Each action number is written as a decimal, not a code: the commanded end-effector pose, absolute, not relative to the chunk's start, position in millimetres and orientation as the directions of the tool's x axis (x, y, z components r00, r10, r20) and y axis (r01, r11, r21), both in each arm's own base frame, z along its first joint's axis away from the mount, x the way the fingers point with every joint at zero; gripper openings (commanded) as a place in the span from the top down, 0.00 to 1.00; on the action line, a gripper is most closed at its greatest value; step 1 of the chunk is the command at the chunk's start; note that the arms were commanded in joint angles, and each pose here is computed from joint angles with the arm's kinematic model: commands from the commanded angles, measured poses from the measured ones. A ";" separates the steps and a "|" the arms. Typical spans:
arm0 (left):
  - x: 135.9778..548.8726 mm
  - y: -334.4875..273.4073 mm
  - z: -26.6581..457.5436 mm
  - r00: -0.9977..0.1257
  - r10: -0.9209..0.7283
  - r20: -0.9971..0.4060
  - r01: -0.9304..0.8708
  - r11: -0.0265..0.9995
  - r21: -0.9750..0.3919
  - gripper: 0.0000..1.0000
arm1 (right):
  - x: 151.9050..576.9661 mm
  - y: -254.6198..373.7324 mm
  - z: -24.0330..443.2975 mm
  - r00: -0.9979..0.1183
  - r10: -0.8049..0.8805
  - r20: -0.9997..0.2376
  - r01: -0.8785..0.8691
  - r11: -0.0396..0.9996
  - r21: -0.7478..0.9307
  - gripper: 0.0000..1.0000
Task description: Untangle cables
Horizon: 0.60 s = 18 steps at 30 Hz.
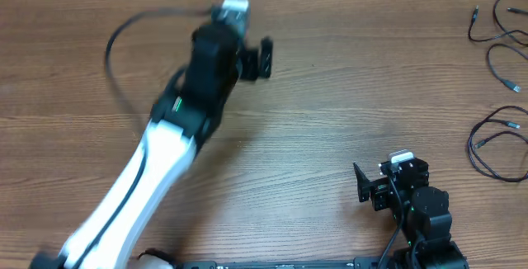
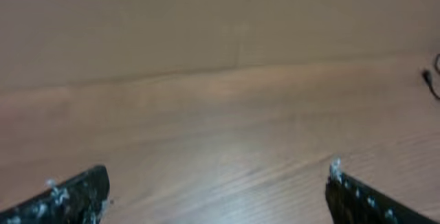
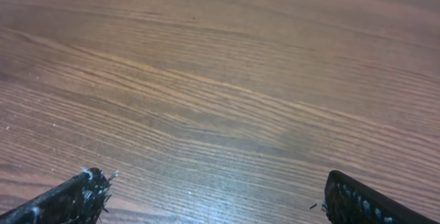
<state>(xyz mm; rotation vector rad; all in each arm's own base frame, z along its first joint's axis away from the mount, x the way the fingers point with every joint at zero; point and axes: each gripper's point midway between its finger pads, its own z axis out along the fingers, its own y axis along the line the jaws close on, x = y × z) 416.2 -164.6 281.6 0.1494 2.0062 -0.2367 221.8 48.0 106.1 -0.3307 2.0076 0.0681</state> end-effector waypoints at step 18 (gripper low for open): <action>253.5 -5.6 239.1 0.154 -0.190 -0.970 -0.025 0.980 -0.196 0.00 | 222.6 46.5 108.7 -0.401 -0.205 -0.893 -0.253 0.962 -0.107 0.00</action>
